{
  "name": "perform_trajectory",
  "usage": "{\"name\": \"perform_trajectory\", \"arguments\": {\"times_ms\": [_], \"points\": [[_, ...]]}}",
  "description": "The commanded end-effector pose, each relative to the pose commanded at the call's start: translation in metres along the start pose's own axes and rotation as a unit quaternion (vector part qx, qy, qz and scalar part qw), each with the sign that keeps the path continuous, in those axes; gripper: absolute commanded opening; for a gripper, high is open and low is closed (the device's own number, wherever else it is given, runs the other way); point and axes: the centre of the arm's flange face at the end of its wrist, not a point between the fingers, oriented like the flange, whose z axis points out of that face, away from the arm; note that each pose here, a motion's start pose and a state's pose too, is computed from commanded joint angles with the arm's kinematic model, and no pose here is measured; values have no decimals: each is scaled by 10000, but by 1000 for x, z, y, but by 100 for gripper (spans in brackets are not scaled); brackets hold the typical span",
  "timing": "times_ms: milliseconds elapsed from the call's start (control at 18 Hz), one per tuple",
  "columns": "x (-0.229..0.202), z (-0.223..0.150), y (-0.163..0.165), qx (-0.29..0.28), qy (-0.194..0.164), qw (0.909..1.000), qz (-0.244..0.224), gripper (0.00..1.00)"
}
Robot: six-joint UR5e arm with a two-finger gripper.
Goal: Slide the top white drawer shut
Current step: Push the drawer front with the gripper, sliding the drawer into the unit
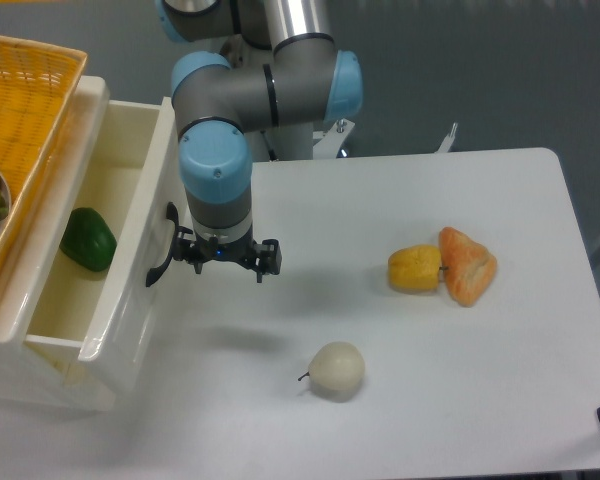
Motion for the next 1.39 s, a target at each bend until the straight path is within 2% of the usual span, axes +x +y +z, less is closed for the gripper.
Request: {"name": "perform_trajectory", "arguments": {"times_ms": [1389], "points": [[49,-5,-4,49,-61,9997,250,100]]}}
